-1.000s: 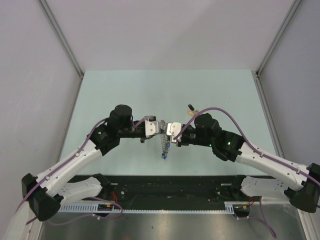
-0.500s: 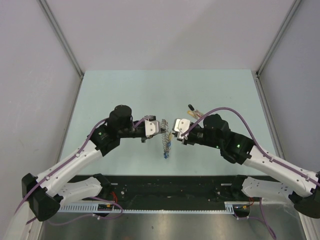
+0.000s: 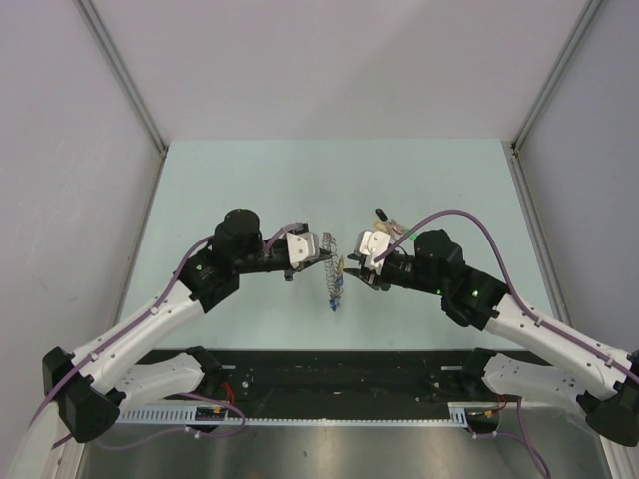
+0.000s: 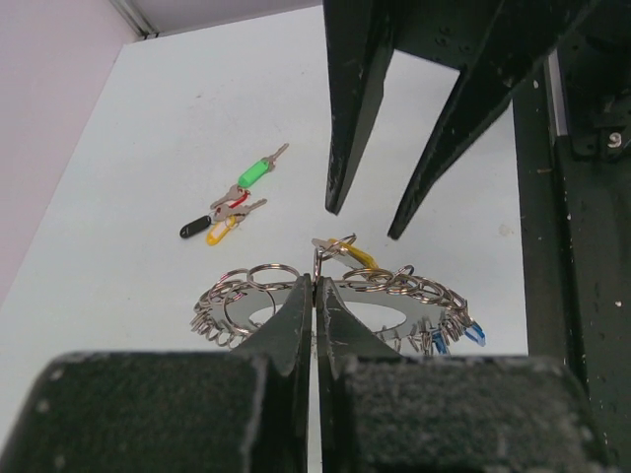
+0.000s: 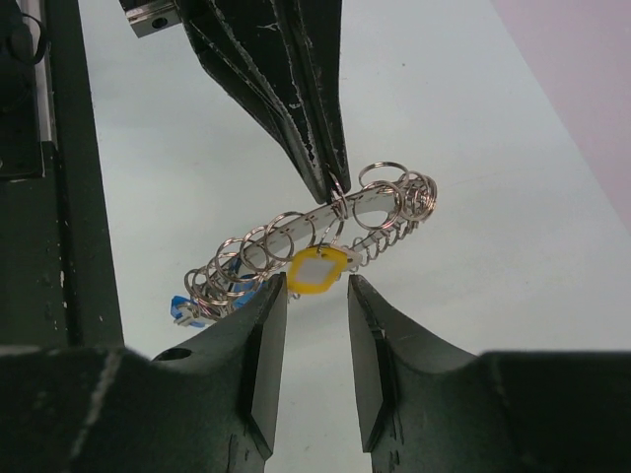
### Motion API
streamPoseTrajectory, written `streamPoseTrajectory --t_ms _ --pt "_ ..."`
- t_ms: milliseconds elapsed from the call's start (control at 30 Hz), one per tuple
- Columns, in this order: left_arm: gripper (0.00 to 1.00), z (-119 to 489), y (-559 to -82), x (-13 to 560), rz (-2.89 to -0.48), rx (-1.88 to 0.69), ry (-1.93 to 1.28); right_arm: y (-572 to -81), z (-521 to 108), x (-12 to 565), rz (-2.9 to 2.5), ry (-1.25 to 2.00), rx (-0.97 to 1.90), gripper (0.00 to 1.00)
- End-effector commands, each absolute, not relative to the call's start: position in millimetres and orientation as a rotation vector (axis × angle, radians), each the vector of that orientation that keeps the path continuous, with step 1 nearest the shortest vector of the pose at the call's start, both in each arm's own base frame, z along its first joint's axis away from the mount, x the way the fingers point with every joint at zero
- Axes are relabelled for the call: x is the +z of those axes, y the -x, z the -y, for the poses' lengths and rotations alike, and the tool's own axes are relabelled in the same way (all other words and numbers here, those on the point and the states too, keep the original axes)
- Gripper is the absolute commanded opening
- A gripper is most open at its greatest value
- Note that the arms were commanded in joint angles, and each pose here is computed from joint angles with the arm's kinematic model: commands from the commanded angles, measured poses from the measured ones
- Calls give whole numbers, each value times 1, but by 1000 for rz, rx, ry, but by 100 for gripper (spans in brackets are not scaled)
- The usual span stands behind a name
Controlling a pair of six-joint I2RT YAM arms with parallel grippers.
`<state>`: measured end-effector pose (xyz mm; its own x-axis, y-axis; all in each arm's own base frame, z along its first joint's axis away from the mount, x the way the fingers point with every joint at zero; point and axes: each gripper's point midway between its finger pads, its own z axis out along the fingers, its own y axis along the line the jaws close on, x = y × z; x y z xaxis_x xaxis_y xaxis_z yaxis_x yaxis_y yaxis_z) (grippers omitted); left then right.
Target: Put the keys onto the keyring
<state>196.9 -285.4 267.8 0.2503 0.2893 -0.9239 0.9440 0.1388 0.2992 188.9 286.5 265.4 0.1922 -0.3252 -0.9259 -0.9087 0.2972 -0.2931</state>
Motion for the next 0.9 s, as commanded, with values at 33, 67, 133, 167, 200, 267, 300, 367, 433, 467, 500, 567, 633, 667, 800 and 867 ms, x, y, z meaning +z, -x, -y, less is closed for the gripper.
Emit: streamPoseTrajectory --t_ms 33,67,133,167,200,267,300,367,433,467,500,567,633,667,800,867 --pt "0 295 -202 294 -1210 -765 -1271 -192 -290 293 -1259 1154 637 36" --pt "0 296 -203 294 -1213 -772 -1264 -194 -290 299 -1235 1137 631 36" --pt "1 297 -204 292 -1232 -788 -1244 -196 -290 300 -1227 1131 625 36" --pt "0 298 -203 291 -1239 -796 -1242 -198 -291 302 -1224 1120 621 36" --pt "0 299 -204 298 -1216 -801 -1228 -199 -291 302 -1223 1113 619 36" --pt "0 300 -205 297 -1220 -806 -1225 -200 -292 303 -1215 1096 625 34" --pt "0 301 -205 298 -1221 -808 -1221 -201 -293 303 -1215 1092 626 34" --pt "0 300 -205 298 -1222 -806 -1216 -203 -294 303 -1216 1089 622 34" --pt "0 300 -205 298 -1219 -806 -1213 -205 -293 301 -1222 1087 617 32" --pt "0 300 -205 298 -1220 -805 -1212 -207 -292 300 -1227 1087 614 32" --pt "0 300 -205 300 -1218 -806 -1207 -208 -292 298 -1235 1087 611 30" --pt "0 299 -206 299 -1220 -805 -1204 -210 -291 296 -1243 1087 609 28" --pt "0 299 -205 301 -1214 -804 -1202 -212 -290 296 -1247 1085 606 24" --pt "0 299 -205 301 -1216 -805 -1199 -212 -290 295 -1248 1086 606 23" --pt "0 299 -205 302 -1209 -805 -1194 -214 -289 292 -1258 1088 604 20" --pt "0 299 -205 302 -1210 -806 -1191 -215 -289 293 -1254 1087 605 18"
